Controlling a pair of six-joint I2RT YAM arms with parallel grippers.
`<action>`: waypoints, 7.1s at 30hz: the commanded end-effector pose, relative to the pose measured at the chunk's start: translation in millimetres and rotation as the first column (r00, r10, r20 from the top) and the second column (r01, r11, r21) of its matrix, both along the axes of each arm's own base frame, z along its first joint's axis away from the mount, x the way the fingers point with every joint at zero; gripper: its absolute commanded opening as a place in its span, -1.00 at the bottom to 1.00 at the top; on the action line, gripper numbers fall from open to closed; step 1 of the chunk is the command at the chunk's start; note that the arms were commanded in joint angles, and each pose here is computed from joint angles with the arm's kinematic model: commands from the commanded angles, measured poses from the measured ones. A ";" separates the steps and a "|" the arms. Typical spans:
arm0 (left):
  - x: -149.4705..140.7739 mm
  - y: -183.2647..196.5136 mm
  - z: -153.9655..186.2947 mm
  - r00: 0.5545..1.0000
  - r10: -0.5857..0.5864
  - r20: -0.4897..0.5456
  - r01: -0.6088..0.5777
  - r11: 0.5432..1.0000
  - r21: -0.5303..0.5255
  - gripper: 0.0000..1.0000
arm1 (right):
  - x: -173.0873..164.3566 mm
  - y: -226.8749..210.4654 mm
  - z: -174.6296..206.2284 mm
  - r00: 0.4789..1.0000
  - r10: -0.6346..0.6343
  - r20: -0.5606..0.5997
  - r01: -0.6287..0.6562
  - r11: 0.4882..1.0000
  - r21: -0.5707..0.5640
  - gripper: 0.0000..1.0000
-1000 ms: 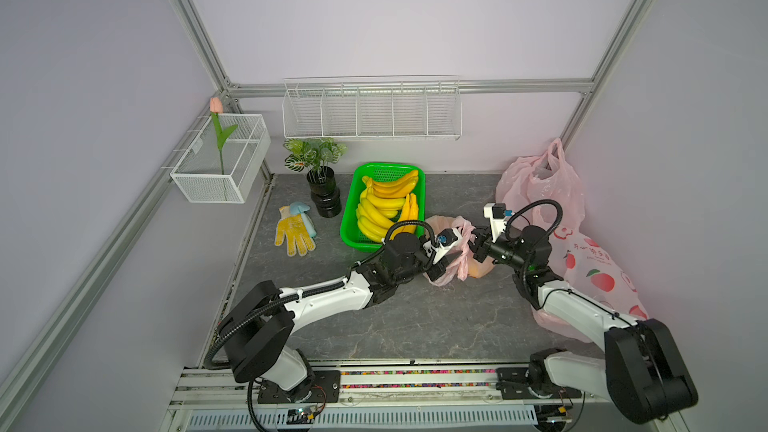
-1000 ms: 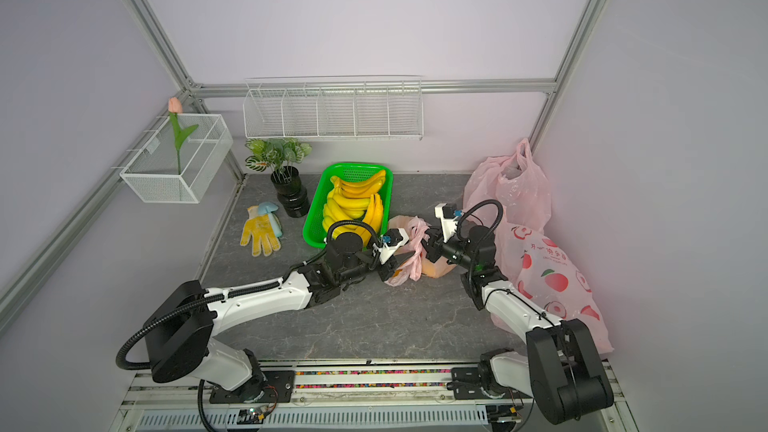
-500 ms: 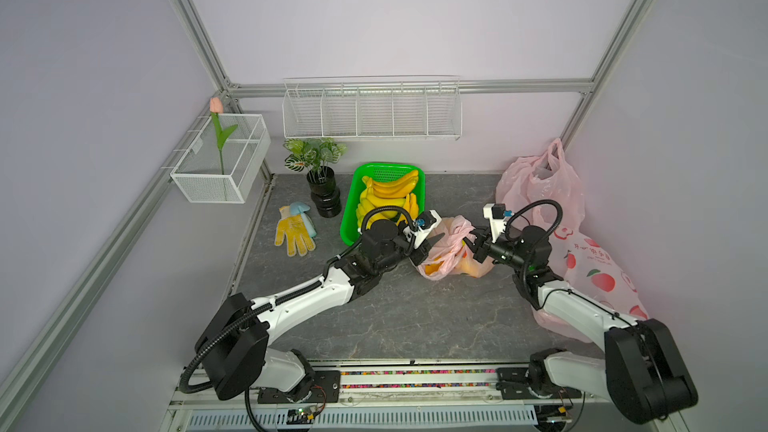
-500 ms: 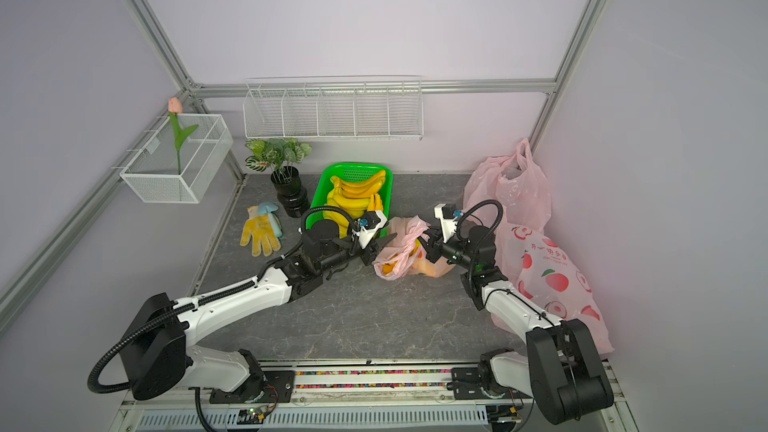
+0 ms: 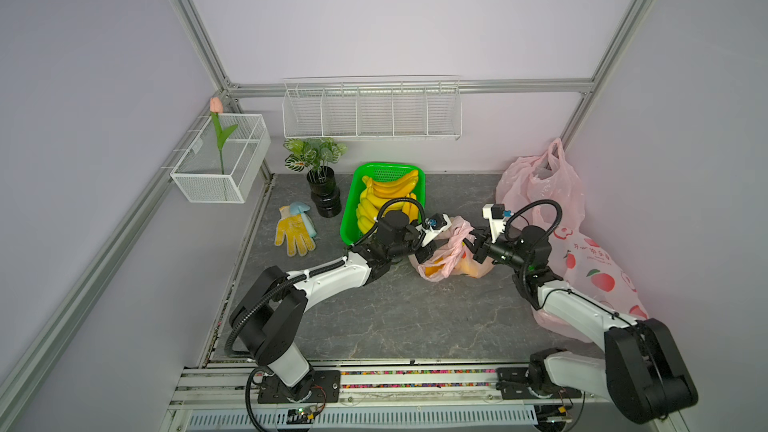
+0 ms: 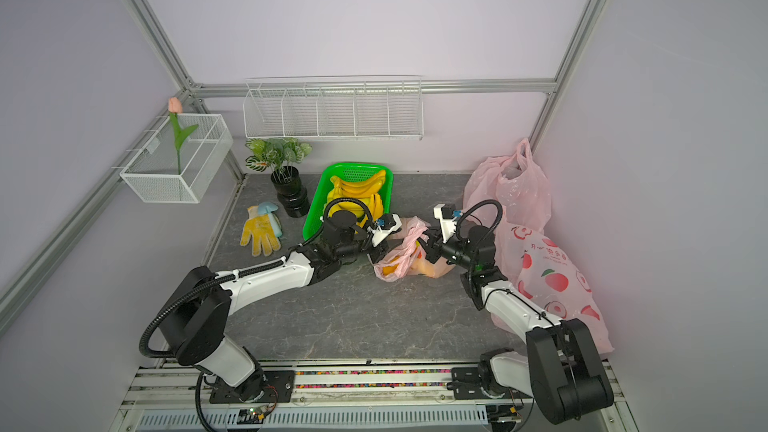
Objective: Place the banana into a plastic bag & tie a knot
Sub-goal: Tie the plastic bag at the center of the board, then pick up the plastic bag at the center of the board.
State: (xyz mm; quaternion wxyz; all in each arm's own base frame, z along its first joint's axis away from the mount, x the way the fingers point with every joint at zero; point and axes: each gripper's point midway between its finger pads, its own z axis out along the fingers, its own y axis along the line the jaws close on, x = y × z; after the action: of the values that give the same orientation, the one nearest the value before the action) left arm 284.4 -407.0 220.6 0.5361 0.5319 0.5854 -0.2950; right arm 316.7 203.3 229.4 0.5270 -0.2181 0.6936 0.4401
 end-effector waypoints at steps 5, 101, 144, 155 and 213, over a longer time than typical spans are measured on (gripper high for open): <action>-22.0 -15.1 7.8 0.989 -0.024 0.146 0.023 1.000 0.014 -0.24 | -2.9 8.8 4.0 0.999 0.041 0.025 -0.040 0.999 -0.020 -0.87; 17.0 13.2 38.2 0.952 0.294 0.082 -0.287 0.954 -0.086 -1.00 | -67.6 49.8 7.7 0.962 -0.203 -0.185 0.174 0.971 -0.163 -0.07; 52.0 57.7 30.1 0.890 0.456 -0.007 -0.454 0.886 -0.096 -1.00 | -31.4 -104.8 -62.5 0.704 -0.700 -0.123 0.550 0.646 -0.530 -0.86; 56.9 61.4 18.1 0.881 0.474 -0.007 -0.473 0.879 -0.061 -1.00 | -24.8 -155.5 -83.3 0.558 -0.814 -0.164 0.619 0.539 -0.571 -0.87; 2.5 91.1 51.8 0.865 0.475 -0.163 -0.472 0.880 0.057 0.86 | -10.8 -171.9 -58.6 0.627 -0.696 -0.348 0.634 0.717 -0.291 -0.86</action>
State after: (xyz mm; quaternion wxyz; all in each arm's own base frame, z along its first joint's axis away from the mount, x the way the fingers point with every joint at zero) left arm 307.3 -295.5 270.0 0.5658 0.3126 0.7368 -0.1985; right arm 303.3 19.9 154.9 0.4489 0.1522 0.8618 0.1805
